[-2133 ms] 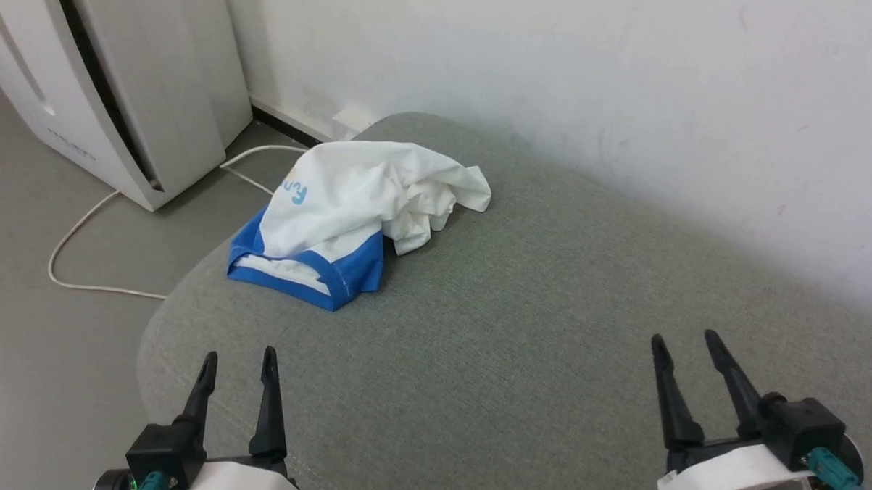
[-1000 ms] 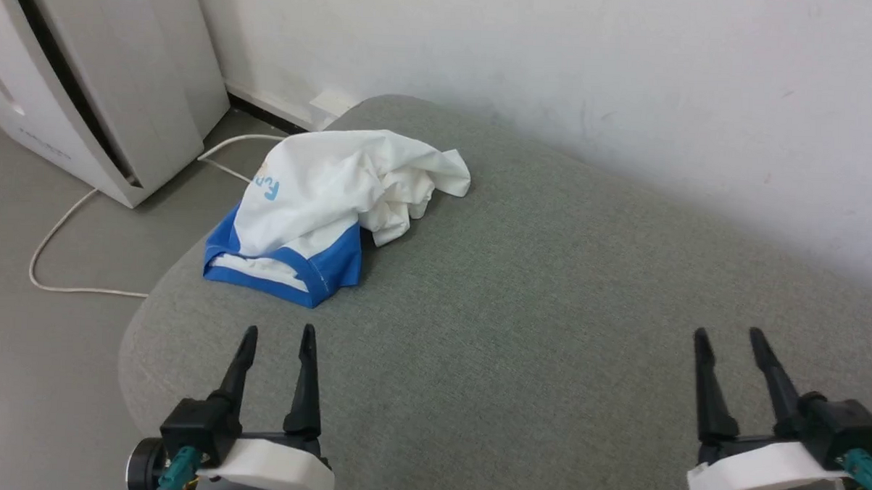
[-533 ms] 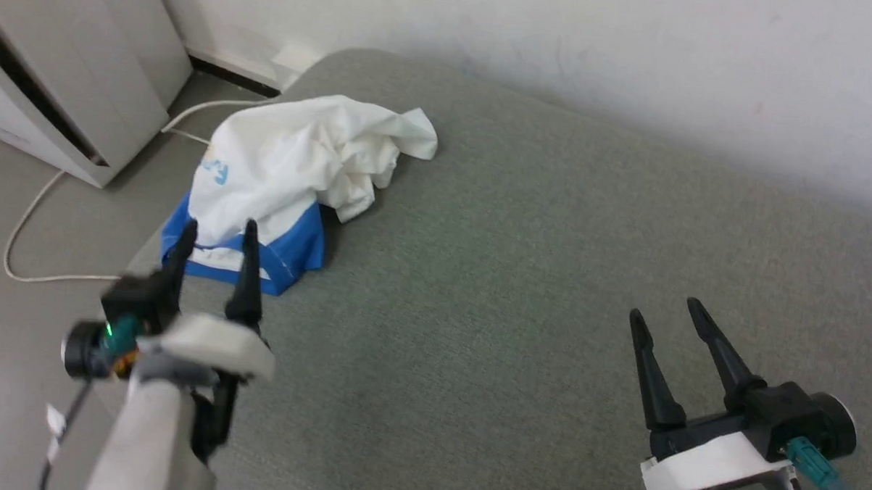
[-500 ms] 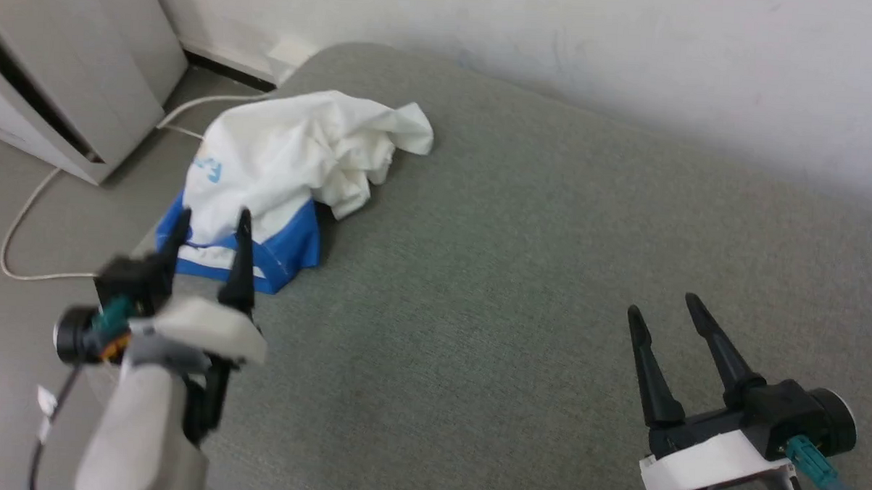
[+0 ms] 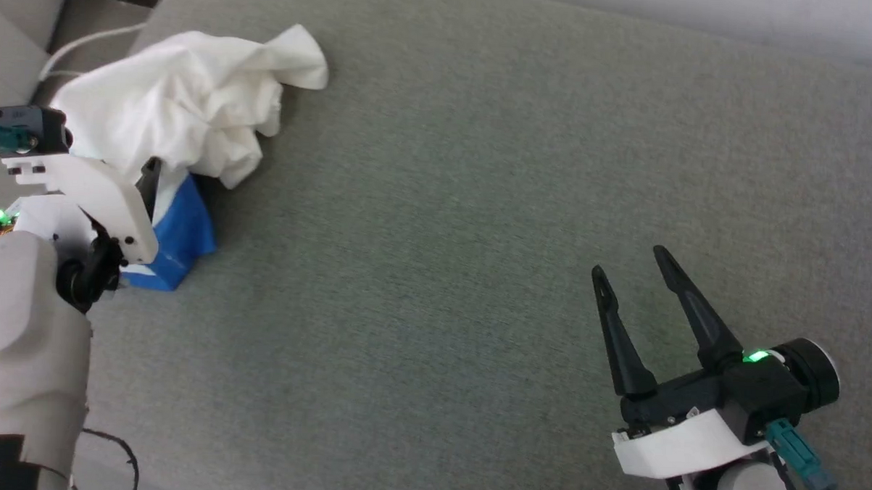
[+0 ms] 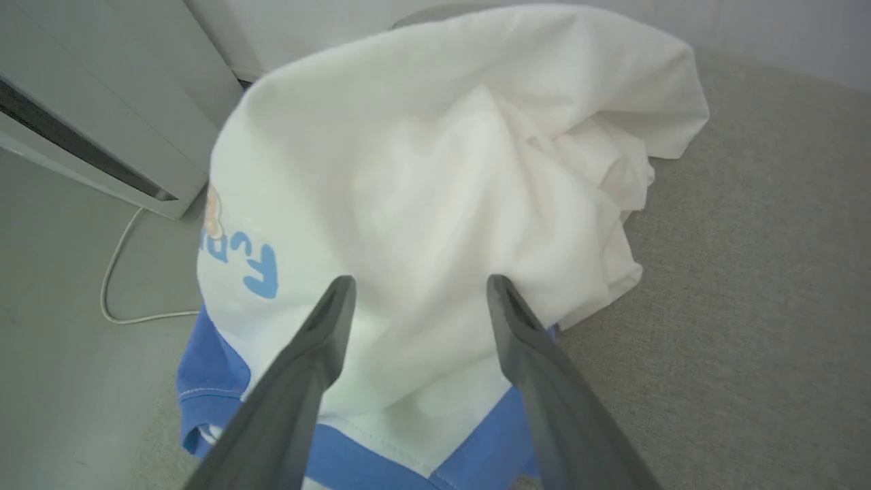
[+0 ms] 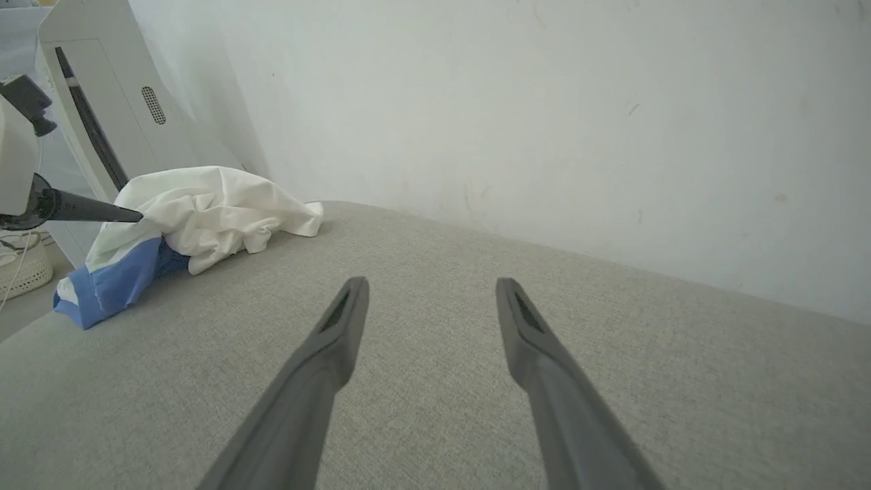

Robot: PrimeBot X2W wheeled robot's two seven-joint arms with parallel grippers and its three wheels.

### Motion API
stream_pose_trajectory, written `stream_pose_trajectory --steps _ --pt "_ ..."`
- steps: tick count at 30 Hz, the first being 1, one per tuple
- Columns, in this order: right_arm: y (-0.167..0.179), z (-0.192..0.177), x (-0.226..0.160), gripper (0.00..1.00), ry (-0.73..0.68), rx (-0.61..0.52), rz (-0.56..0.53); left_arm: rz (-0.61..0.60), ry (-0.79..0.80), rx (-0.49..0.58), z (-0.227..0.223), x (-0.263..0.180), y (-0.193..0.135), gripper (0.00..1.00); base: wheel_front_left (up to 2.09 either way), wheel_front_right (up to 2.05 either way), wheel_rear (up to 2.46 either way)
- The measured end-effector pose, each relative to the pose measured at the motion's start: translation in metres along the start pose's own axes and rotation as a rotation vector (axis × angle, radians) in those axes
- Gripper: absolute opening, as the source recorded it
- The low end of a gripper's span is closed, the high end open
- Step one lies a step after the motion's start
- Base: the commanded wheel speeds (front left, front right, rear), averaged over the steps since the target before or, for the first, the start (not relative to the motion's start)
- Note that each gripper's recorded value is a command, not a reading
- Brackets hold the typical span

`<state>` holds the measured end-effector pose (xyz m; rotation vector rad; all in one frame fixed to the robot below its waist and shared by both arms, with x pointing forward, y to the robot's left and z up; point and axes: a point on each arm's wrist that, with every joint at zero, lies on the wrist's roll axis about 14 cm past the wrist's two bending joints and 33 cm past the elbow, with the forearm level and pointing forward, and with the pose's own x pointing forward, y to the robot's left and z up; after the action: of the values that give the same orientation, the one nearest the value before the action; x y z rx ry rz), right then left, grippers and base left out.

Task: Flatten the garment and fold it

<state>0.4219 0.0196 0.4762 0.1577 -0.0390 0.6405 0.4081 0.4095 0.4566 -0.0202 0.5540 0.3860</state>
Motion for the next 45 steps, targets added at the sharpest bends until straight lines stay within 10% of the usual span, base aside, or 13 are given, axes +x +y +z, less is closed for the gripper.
stream_pose_trajectory --steps 8,10,11,18,32,45 --pt "-0.028 -0.027 -0.009 1.0 0.061 0.026 -0.076 -0.108 0.367 0.018 -0.072 0.031 -0.037 1.0 0.0 0.0 0.0" --pt "-0.034 -0.033 -0.012 1.0 0.076 0.028 -0.095 -0.118 0.425 -0.003 -0.076 0.034 -0.036 0.11 0.0 0.0 0.0" --pt "-0.037 -0.035 -0.014 1.0 0.084 0.028 -0.105 -0.125 0.441 -0.012 -0.077 0.036 -0.037 0.0 0.0 0.0 0.0" --pt "-0.053 -0.036 -0.02 1.0 0.092 0.013 -0.153 -0.138 0.377 -0.047 -0.066 0.041 -0.034 0.0 0.0 0.0 0.0" --pt "-0.074 0.026 -0.035 1.0 -0.035 -0.05 -0.249 -0.21 -0.497 -0.053 0.134 -0.019 -0.033 0.0 0.0 0.0 0.0" --pt "-0.091 0.084 -0.083 1.0 -0.15 -0.118 -0.369 -0.61 -0.974 -0.1 0.248 -0.154 -0.165 0.0 0.0 0.0 0.0"
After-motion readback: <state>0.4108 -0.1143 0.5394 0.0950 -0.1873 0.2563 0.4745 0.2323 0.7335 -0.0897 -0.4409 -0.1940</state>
